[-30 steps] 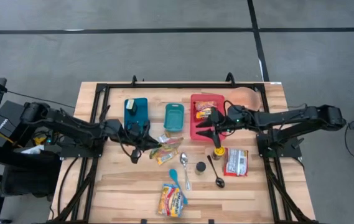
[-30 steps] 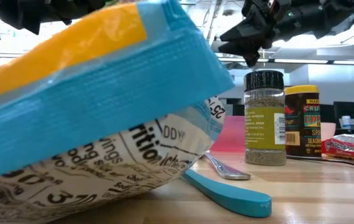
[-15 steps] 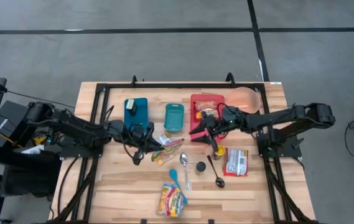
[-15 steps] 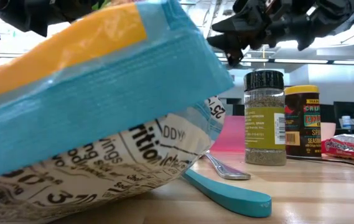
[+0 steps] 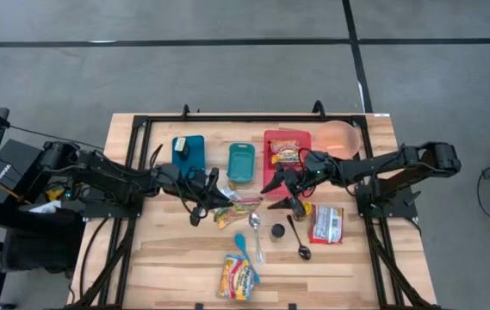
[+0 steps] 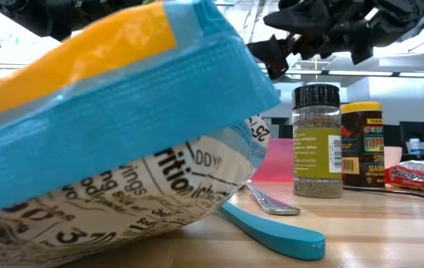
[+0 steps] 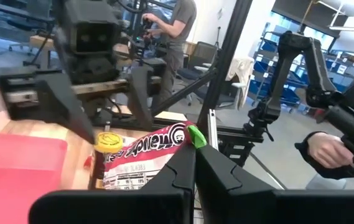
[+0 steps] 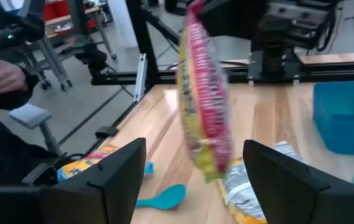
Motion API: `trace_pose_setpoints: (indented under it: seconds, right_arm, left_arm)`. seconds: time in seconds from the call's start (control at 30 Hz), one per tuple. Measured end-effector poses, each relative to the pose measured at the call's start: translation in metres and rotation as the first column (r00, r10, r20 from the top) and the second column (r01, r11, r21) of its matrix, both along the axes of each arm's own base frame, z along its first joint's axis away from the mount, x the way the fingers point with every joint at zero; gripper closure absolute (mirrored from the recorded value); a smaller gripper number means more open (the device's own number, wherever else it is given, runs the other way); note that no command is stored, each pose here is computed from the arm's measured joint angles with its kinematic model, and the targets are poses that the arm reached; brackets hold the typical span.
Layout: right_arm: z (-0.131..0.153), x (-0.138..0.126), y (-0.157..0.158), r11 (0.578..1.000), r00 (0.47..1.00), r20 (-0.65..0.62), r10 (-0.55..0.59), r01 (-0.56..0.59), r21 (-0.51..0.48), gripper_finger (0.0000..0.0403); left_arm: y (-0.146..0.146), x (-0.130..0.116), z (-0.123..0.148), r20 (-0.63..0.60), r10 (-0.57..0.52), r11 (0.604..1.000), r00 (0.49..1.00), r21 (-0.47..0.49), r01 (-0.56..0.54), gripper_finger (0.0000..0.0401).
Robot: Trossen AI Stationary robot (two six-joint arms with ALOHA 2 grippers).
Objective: Pick & Place Food Item
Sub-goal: Put the green noodle pack into the red bin
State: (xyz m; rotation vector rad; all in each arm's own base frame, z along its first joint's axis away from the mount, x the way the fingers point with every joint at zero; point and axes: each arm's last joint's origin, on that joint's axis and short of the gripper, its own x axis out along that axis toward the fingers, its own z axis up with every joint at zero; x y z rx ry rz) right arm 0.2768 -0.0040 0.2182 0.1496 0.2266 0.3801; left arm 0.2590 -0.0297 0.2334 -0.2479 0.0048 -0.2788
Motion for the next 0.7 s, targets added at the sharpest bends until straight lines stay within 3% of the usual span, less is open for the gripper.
trace_pose_setpoints:
  seconds: [0.33,0.7]
  right_arm:
    - [0.0034,0.0014,-0.0016,0.998,0.997,0.049,-0.057,0.058,-0.038,0.0139]
    - [-0.0028,0.0058,-0.0038,0.998,0.998,0.012,-0.057,0.057,-0.015,0.0139]
  left_arm:
    - [0.002,-0.0003,0.0019,0.011,-0.001,1.0,1.0,-0.001,0.001,0.0401]
    - [0.0019,0.0013,0.0071,0.032,-0.001,1.0,0.999,-0.003,0.001,0.0401]
